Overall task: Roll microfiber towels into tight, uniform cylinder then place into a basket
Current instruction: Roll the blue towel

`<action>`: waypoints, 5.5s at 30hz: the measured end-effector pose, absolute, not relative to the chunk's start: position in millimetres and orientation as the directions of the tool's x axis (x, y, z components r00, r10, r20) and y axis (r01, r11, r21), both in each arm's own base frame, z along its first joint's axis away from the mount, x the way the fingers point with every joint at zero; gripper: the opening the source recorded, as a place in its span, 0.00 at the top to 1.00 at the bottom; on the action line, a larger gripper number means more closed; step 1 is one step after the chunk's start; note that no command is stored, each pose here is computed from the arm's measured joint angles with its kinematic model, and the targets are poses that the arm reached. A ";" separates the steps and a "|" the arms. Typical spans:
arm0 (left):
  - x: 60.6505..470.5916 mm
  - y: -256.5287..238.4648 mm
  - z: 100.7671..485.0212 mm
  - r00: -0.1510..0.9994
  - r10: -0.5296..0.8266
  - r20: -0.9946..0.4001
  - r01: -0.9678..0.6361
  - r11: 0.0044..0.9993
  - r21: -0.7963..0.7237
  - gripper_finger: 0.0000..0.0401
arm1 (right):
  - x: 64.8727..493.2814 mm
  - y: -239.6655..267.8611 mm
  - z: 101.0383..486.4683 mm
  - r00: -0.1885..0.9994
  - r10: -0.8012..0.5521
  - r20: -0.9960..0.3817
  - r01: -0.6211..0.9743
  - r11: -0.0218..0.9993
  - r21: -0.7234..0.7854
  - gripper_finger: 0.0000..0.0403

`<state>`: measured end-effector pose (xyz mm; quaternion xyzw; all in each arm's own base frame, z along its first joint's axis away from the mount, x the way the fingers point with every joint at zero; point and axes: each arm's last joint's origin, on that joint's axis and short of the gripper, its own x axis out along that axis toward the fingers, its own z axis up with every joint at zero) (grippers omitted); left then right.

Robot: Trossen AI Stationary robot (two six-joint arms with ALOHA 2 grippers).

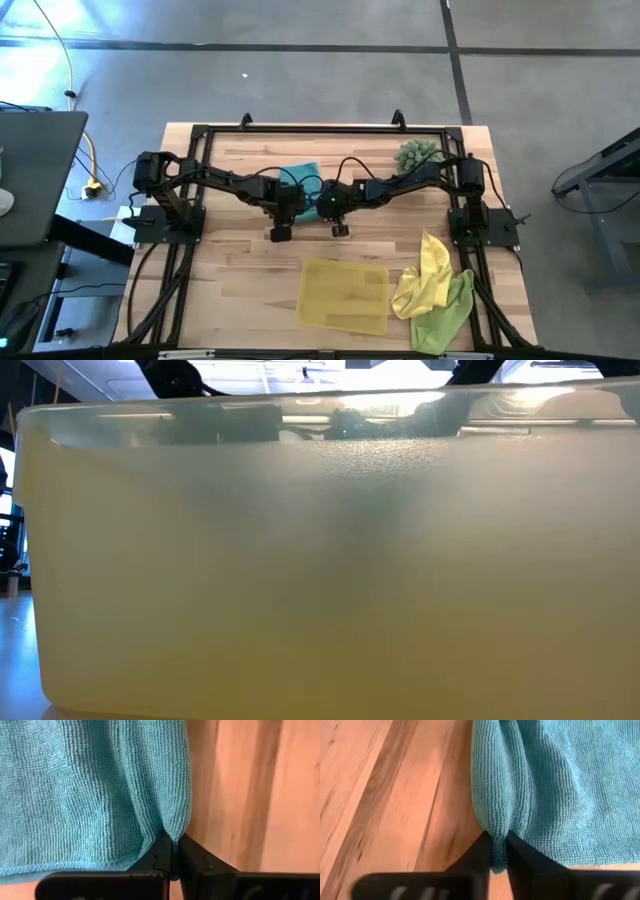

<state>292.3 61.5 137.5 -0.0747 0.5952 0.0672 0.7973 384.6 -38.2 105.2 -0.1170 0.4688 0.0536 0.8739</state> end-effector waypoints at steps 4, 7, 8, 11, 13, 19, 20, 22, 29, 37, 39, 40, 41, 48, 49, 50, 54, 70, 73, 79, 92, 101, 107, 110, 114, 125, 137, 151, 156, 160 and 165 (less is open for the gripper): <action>291.1 66.8 138.3 0.357 -0.043 -0.933 -0.206 0.971 -0.124 0.99 | 380.8 -37.4 105.5 0.525 0.035 -0.851 -0.225 0.969 -0.099 0.97; 283.6 68.3 132.9 0.448 -0.099 -0.889 -0.238 0.945 -0.225 1.00 | 376.2 -35.1 111.8 0.502 0.096 -0.860 -0.241 0.970 -0.032 0.97; 282.5 67.9 130.8 0.488 -0.113 -0.866 -0.253 0.931 -0.264 1.00 | 373.7 -34.1 114.6 0.490 0.126 -0.862 -0.253 0.968 -0.002 0.98; 276.0 66.7 125.8 0.575 -0.132 -0.807 -0.302 0.883 -0.360 1.00 | 370.0 -33.0 121.1 0.483 0.255 -0.838 -0.287 0.950 0.123 0.99; 276.0 65.6 125.8 0.632 -0.146 -0.761 -0.325 0.842 -0.431 1.00 | 368.1 -33.9 123.6 0.479 0.335 -0.811 -0.271 0.936 0.226 0.99; 275.4 63.5 127.1 0.650 -0.195 -0.734 -0.446 0.684 -0.577 0.99 | 367.2 -42.7 125.0 0.487 0.381 -0.786 -0.141 0.922 0.360 0.99; 275.0 64.0 127.0 0.649 -0.204 -0.732 -0.464 0.657 -0.594 0.99 | 367.2 -45.1 125.5 0.493 0.388 -0.779 -0.119 0.917 0.382 0.99; 274.3 66.0 126.9 0.651 -0.211 -0.729 -0.485 0.624 -0.613 0.99 | 366.7 -50.5 125.6 0.500 0.388 -0.774 -0.062 0.908 0.415 0.99; 264.5 79.0 120.2 0.580 -0.143 -0.802 -0.629 0.546 -0.553 0.99 | 368.4 -65.9 126.9 0.539 0.257 -0.802 0.112 0.922 0.371 0.99; 261.5 83.9 114.0 0.547 -0.126 -0.827 -0.666 0.533 -0.522 0.99 | 370.0 -67.8 127.3 0.552 0.162 -0.818 0.077 0.967 0.244 0.90; 261.6 83.8 112.2 0.542 -0.131 -0.830 -0.667 0.533 -0.520 0.99 | 368.6 -67.9 129.5 0.548 0.156 -0.822 0.041 0.976 0.213 0.84; 261.7 83.8 111.0 0.539 -0.135 -0.831 -0.667 0.535 -0.519 0.99 | 367.4 -68.0 132.1 0.547 0.153 -0.823 0.024 0.980 0.199 0.81; 261.7 83.7 109.5 0.535 -0.138 -0.834 -0.667 0.537 -0.517 0.99 | 365.2 -67.7 135.4 0.540 0.152 -0.828 0.006 0.983 0.185 0.78; 261.2 85.3 107.3 0.532 -0.146 -0.834 -0.664 0.539 -0.518 0.99 | 357.5 -51.5 164.3 0.555 0.168 -0.815 -0.221 0.974 0.051 0.69; 260.9 86.0 107.2 0.532 -0.146 -0.834 -0.665 0.537 -0.518 0.99 | 359.1 -45.2 164.8 0.559 0.179 -0.810 -0.280 0.960 0.019 0.69; 260.8 86.5 107.2 0.533 -0.145 -0.834 -0.666 0.536 -0.519 0.99 | 360.8 -38.4 164.6 0.561 0.187 -0.806 -0.337 0.941 -0.016 0.69; 260.7 86.5 107.0 0.533 -0.145 -0.833 -0.662 0.542 -0.518 0.99 | 372.8 -20.5 150.2 0.583 0.069 -0.810 -0.396 0.894 -0.209 0.70; 260.7 86.5 106.5 0.533 -0.144 -0.834 -0.648 0.564 -0.512 0.99 | 383.8 9.8 144.1 0.643 -0.121 -0.756 -0.375 0.811 -0.449 0.70; 260.7 86.5 106.5 0.534 -0.144 -0.833 -0.648 0.564 -0.512 0.99 | 385.1 11.5 145.3 0.657 -0.123 -0.744 -0.374 0.804 -0.463 0.70; 260.9 86.6 106.6 0.537 -0.142 -0.832 -0.646 0.565 -0.513 0.99 | 385.6 1.5 144.2 0.647 -0.204 -0.735 -0.312 0.808 -0.499 0.70; 261.1 86.7 106.5 0.539 -0.139 -0.831 -0.645 0.566 -0.513 0.99 | 380.8 -28.0 128.2 0.558 -0.209 -0.803 -0.287 0.859 -0.423 0.70; 261.3 86.8 106.5 0.539 -0.137 -0.831 -0.646 0.566 -0.512 0.99 | 363.6 -36.8 137.3 0.431 -0.321 -0.843 -0.279 0.841 -0.463 0.70; 261.4 86.8 106.5 0.539 -0.137 -0.831 -0.646 0.566 -0.513 0.99 | 358.5 -31.5 163.6 0.491 -0.251 -0.834 -0.233 0.885 -0.403 0.70; 261.5 86.8 106.6 0.541 -0.138 -0.830 -0.644 0.566 -0.514 0.99 | 366.8 -26.6 166.5 0.581 -0.139 -0.802 -0.237 0.914 -0.330 0.70; 261.6 86.5 106.5 0.542 -0.139 -0.829 -0.643 0.567 -0.515 0.99 | 376.6 -18.8 154.2 0.613 -0.144 -0.777 -0.262 0.891 -0.371 0.70; 262.1 86.4 106.7 0.546 -0.138 -0.826 -0.639 0.569 -0.517 0.99 | 383.2 -24.8 131.7 0.586 -0.222 -0.779 -0.240 0.871 -0.429 0.70; 262.6 86.3 106.9 0.553 -0.153 -0.819 -0.633 0.561 -0.533 0.99 | 378.7 -33.0 126.9 0.551 -0.122 -0.826 -0.328 0.878 -0.349 0.59; 267.6 84.0 113.2 0.597 -0.225 -0.770 -0.540 0.596 -0.594 0.82 | 379.1 -43.6 105.7 0.501 -0.074 -0.862 -0.237 0.946 -0.219 0.80; 271.8 84.8 129.2 0.581 -0.237 -0.779 -0.446 0.708 -0.548 0.76 | 379.2 -44.0 104.8 0.499 -0.079 -0.863 -0.235 0.946 -0.223 0.97; 267.1 85.2 148.3 0.515 -0.195 -0.835 -0.393 0.812 -0.432 0.74 | 379.0 -43.9 104.6 0.498 -0.077 -0.864 -0.217 0.953 -0.210 0.98; 255.2 81.1 174.0 0.437 -0.030 -0.899 -0.367 0.907 -0.208 0.74 | 379.0 -44.0 104.5 0.500 -0.075 -0.863 -0.178 0.966 -0.187 0.99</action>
